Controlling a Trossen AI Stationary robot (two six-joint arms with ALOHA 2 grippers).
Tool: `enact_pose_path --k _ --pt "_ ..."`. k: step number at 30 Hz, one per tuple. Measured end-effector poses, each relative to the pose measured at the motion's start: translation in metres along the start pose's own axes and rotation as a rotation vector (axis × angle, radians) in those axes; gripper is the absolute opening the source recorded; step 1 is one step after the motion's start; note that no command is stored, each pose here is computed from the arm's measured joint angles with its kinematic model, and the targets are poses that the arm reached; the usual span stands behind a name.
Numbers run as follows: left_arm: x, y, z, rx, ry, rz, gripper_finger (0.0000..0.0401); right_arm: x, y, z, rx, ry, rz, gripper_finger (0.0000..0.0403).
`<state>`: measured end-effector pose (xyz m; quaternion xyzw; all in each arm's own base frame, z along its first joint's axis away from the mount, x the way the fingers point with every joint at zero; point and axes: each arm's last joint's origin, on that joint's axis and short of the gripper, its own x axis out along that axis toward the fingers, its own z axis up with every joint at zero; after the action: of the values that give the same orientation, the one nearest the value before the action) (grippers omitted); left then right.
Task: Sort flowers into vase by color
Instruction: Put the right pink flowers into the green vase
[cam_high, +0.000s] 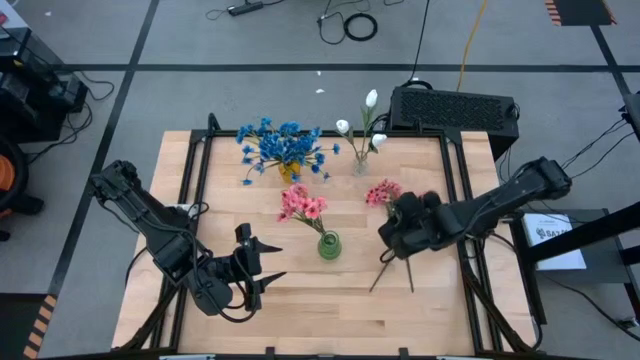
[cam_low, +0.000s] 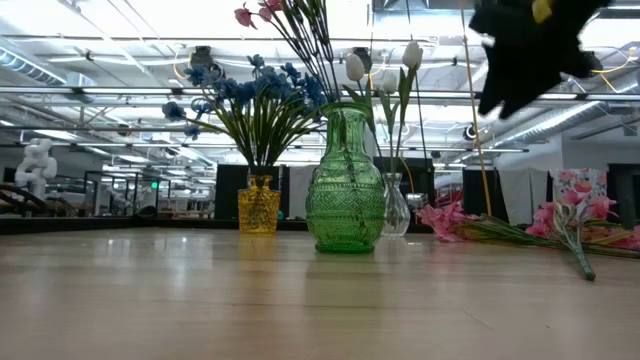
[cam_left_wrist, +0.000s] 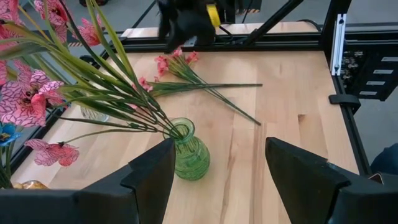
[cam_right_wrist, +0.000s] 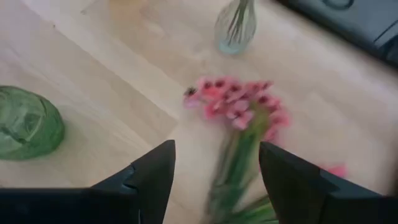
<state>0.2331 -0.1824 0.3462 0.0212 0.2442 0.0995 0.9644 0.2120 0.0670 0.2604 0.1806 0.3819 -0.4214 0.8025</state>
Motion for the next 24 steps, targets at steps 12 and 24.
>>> enact_pose_path --k 12,24 --pt "0.0 0.0 0.0 0.011 0.002 0.001 0.0255 0.028 -0.004 -0.06 0.387 0.031 0.034 0.0224" --pt "0.0 0.001 -0.002 0.019 0.013 0.008 0.0255 0.031 0.01 -0.101 0.442 0.047 -0.028 0.0224"
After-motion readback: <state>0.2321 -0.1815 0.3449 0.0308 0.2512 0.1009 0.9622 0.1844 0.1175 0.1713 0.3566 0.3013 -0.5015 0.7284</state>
